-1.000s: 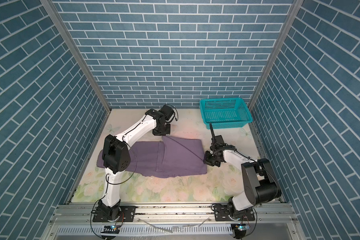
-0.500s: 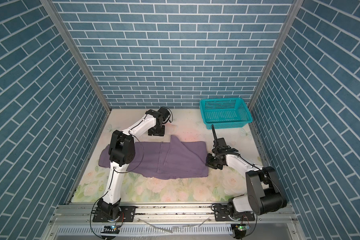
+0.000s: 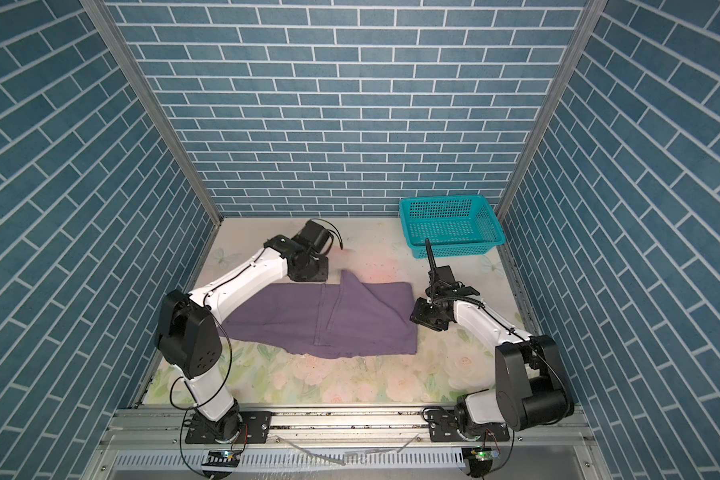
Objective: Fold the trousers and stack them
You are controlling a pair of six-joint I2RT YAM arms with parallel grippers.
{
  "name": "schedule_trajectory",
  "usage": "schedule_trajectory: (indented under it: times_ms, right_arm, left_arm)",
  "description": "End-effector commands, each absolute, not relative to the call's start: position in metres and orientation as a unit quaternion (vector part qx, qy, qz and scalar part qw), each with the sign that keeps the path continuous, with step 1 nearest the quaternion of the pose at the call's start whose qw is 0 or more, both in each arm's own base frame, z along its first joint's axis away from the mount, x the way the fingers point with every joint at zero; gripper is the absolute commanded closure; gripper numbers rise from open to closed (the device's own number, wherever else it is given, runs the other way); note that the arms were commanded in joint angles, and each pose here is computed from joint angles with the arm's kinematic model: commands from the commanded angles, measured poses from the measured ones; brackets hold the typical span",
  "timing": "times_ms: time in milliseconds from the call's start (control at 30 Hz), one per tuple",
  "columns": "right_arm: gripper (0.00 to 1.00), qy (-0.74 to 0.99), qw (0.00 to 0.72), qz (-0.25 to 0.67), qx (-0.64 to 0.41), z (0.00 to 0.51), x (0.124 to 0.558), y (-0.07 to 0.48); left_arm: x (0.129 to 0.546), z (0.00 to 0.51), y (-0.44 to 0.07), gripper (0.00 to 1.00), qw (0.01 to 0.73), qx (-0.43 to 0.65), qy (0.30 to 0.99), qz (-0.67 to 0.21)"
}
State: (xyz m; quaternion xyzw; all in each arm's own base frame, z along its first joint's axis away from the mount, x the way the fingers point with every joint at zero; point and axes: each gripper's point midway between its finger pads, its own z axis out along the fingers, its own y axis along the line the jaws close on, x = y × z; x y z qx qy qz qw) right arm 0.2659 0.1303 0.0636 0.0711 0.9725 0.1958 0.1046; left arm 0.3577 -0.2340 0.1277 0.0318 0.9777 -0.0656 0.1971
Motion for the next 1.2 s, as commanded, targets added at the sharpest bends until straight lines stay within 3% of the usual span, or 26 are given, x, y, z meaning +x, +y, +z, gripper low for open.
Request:
schedule_trajectory:
  times_ms: [0, 200, 533, 567, 700, 800, 1167]
  right_arm:
    - [0.56, 0.974, 0.108, 0.189, 0.055, 0.077, 0.269, 0.128]
    - [0.59, 0.969, 0.129, 0.205, 0.054, 0.101, 0.28, 0.13]
    - [0.59, 0.965, 0.132, 0.219, 0.06, 0.108, 0.282, 0.132]
    - [0.59, 0.965, 0.132, 0.219, 0.061, 0.108, 0.282, 0.131]
    - [0.59, 0.965, 0.133, 0.217, 0.063, 0.109, 0.28, 0.129]
    - [0.59, 0.965, 0.133, 0.216, 0.064, 0.108, 0.28, 0.128]
    - [0.6, 0.961, 0.12, 0.238, 0.069, 0.099, 0.281, 0.136]
  left_arm:
    - [0.325, 0.1, -0.269, 0.55, 0.153, 0.053, 0.979, -0.121]
    - [0.27, 0.057, -0.267, 0.5, 0.087, 0.043, 0.99, -0.101]
    - [0.26, 0.027, -0.257, 0.46, 0.072, 0.015, 0.995, -0.069]
    - [0.261, 0.024, -0.258, 0.51, 0.072, 0.013, 0.995, -0.068]
    - [0.267, 0.028, -0.26, 0.85, 0.079, 0.008, 0.995, -0.063]
    - [0.274, 0.047, -0.253, 0.99, 0.097, 0.013, 0.994, -0.046]
    - [0.256, 0.112, -0.21, 1.0, 0.127, -0.004, 0.992, -0.001]
